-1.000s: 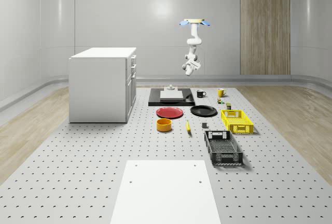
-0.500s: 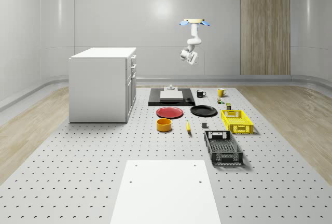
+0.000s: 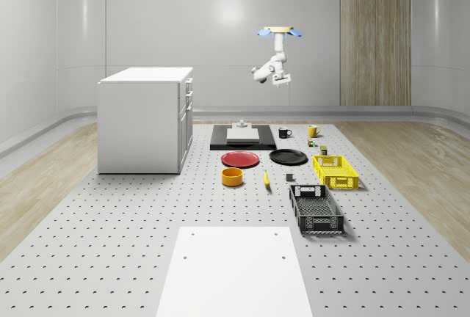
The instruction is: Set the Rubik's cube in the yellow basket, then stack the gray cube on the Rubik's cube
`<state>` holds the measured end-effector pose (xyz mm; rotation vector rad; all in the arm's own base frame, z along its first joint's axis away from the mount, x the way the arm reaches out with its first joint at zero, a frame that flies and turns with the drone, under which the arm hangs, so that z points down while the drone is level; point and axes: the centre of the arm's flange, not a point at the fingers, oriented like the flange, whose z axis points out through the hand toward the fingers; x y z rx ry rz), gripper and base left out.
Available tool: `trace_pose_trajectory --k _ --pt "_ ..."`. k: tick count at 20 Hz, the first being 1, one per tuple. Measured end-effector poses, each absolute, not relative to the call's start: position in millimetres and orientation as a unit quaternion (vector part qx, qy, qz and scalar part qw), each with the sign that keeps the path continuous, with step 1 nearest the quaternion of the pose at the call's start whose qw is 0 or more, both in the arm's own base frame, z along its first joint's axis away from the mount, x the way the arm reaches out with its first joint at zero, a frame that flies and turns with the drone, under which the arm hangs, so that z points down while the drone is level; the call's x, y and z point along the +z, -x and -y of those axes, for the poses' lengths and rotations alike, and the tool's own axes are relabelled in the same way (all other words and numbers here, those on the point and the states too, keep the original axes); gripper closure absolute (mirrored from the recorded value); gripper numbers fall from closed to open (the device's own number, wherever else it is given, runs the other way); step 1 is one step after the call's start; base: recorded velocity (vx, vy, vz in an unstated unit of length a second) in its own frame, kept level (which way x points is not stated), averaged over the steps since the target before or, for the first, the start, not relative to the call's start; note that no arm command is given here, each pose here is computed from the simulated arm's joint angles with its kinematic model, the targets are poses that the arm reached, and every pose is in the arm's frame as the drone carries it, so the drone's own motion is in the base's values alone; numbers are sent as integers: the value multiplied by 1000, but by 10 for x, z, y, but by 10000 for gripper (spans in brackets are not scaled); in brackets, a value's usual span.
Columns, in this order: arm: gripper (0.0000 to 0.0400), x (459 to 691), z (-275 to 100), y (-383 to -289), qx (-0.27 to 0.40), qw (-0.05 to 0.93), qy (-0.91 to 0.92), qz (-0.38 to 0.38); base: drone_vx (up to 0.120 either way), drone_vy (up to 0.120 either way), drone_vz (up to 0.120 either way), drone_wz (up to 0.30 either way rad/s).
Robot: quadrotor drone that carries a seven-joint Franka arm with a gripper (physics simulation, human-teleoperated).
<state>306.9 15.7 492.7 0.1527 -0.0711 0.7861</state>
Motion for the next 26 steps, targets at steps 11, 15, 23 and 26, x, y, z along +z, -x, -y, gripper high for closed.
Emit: trace_pose_trajectory --k 11,15,23,26 --pt "0 4909 -20 -3068 382 924 -10 6 120 120 0 0" --pt "0 4908 -8 -3068 382 924 -5 3 120 120 0 0" --pt "0 4908 0 -3068 382 924 -1 2 120 120 0 0" --pt "0 4908 1 -3068 382 924 -1 1 120 120 0 0"
